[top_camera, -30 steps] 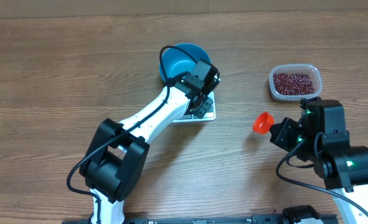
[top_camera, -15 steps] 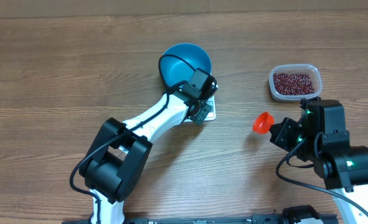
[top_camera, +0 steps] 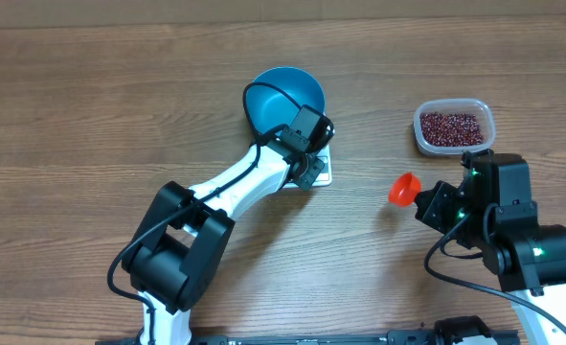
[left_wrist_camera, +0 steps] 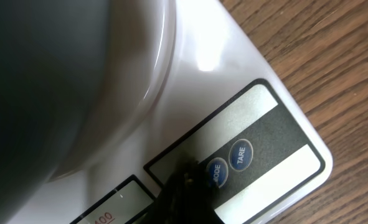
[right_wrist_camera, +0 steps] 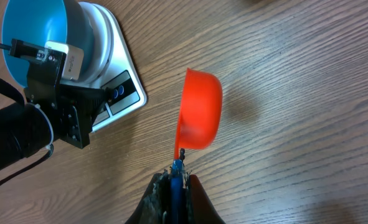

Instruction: Scoop item into bowl and weigh 150g on scale

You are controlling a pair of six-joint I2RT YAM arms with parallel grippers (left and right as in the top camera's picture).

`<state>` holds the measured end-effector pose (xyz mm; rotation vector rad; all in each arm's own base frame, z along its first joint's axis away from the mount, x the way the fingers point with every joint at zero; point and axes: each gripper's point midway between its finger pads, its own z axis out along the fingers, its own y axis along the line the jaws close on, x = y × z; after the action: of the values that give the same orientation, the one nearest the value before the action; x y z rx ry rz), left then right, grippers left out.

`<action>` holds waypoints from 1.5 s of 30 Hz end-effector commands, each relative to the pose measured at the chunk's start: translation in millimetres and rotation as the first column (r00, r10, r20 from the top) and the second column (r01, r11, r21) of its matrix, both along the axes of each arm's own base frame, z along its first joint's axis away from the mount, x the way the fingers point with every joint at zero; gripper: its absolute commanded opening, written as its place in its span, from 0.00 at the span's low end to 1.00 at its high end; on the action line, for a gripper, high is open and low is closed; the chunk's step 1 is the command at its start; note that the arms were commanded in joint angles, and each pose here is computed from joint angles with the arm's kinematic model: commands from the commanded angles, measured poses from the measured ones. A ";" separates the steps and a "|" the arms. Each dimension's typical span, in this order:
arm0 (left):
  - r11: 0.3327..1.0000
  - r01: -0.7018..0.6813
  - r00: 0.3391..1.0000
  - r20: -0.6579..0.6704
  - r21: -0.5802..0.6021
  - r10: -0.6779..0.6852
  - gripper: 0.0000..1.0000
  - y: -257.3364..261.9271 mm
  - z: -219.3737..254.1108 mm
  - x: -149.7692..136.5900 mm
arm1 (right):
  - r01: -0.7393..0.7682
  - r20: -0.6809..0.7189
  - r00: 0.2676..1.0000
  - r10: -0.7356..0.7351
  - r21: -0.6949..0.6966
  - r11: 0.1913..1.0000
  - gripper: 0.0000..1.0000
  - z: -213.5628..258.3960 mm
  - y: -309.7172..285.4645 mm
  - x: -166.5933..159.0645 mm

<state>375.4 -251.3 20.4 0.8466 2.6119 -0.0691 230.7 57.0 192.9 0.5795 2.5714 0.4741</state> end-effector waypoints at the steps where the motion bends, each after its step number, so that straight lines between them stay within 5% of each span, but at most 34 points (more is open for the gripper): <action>1: 0.998 -0.028 0.999 -0.034 0.047 0.030 0.04 12.4 -14.6 -9.6 | 0.005 0.031 1.000 -0.005 -0.007 1.000 0.04 9.5 -2.0 4.3; 16: 1.000 0.003 0.996 -0.085 -0.023 -0.005 0.04 -0.2 -9.6 -19.1 | 0.005 0.031 1.000 -0.005 -0.007 1.000 0.04 9.5 -2.0 4.3; 34: 0.960 0.098 0.989 0.131 -0.263 -0.065 0.04 -11.8 210.4 -33.5 | 0.005 0.031 0.999 -0.005 -0.007 1.000 0.04 9.5 -2.0 4.3; 45: 0.962 -0.011 0.989 0.137 -0.272 0.050 0.04 65.3 262.4 -69.8 | -0.013 0.037 0.999 0.014 -0.019 1.000 0.04 9.5 -2.1 4.4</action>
<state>308.3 -201.2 268.8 0.7311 2.4201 -0.3312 230.7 56.9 192.9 0.5591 2.5740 0.4684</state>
